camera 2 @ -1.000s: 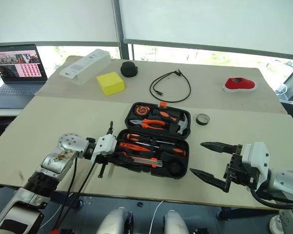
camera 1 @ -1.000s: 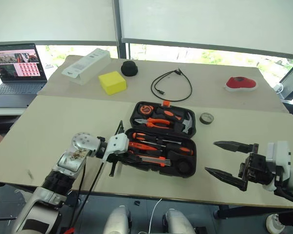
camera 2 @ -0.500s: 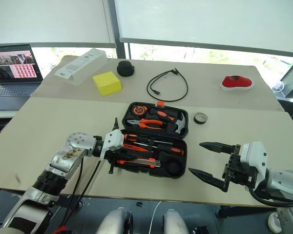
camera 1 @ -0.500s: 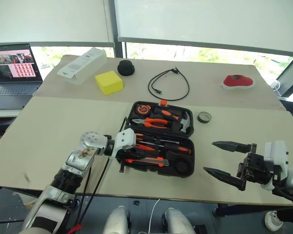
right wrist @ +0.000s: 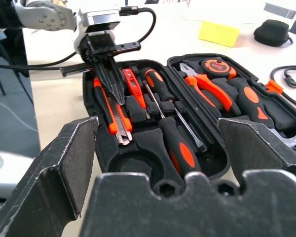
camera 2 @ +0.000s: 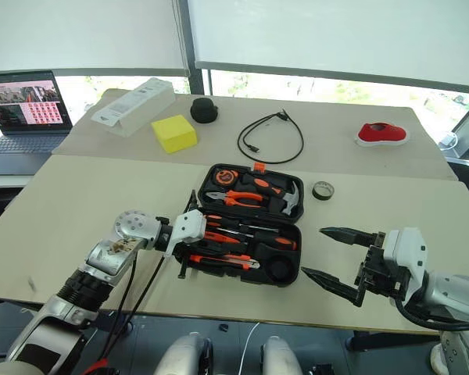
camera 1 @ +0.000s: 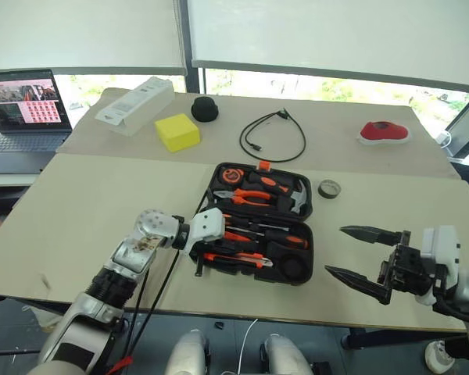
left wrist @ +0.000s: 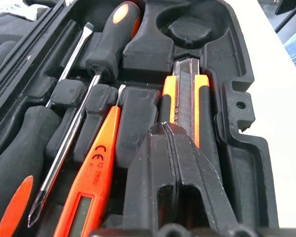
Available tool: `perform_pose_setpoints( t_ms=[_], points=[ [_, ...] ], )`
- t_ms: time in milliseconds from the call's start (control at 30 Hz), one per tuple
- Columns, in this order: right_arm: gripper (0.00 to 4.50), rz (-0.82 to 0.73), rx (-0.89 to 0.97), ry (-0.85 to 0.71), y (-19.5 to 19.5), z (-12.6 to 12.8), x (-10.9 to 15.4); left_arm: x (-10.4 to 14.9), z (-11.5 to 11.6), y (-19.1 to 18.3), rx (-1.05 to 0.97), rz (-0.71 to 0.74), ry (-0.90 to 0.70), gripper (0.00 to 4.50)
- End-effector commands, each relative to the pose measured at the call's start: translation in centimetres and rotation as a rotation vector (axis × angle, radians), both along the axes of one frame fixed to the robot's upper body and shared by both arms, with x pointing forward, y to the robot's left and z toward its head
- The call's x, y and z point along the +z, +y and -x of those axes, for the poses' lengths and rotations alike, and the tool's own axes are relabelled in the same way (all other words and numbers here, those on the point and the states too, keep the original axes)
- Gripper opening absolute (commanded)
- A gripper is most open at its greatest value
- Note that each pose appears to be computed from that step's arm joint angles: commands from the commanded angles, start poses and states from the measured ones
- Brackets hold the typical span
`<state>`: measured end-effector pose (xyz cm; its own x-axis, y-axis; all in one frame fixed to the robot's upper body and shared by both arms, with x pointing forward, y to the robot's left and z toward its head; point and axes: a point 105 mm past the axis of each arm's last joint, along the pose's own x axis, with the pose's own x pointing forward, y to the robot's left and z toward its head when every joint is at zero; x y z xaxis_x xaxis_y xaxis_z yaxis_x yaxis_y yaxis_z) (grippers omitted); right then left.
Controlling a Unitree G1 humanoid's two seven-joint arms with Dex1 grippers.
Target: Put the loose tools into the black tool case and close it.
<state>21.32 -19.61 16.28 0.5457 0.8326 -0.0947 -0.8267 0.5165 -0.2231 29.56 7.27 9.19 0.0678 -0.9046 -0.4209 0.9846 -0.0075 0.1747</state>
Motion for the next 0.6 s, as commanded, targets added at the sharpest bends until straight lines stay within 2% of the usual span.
perform_pose_setpoints(
  t_ms=[33,67,133,167,233,400,500,600],
  points=[
    [4.5,-0.005,-0.105,-0.059,-2.4,-0.1,0.4,3.5,-0.7,2.0,0.076,0.212,-0.071,0.54],
    [4.5,-0.002,-0.132,-0.066,-3.0,0.0,0.2,4.4,-0.8,2.8,0.099,0.259,-0.1,0.67],
    [4.5,-0.002,-0.189,-0.072,-4.4,0.1,-0.3,5.6,-0.9,4.4,0.148,0.322,-0.125,1.31],
    [4.5,0.006,-0.212,-0.077,-5.0,0.2,-0.5,5.9,-0.9,5.1,0.173,0.334,-0.133,1.79],
    [4.5,0.017,-0.272,-0.082,-6.4,0.5,-1.2,6.3,-0.3,7.0,0.212,0.365,-0.123,2.41],
    [4.5,0.017,-0.437,-0.068,-9.6,1.9,-3.7,6.7,1.0,13.1,0.398,0.431,-0.071,4.39],
    [4.5,0.015,-0.53,-0.042,-11.0,2.4,-5.2,6.7,1.7,16.1,0.501,0.443,-0.091,4.45],
    [4.5,0.024,-0.573,-0.059,-11.4,1.5,-5.1,7.3,2.1,16.3,0.504,0.47,-0.112,4.45]
  ],
)
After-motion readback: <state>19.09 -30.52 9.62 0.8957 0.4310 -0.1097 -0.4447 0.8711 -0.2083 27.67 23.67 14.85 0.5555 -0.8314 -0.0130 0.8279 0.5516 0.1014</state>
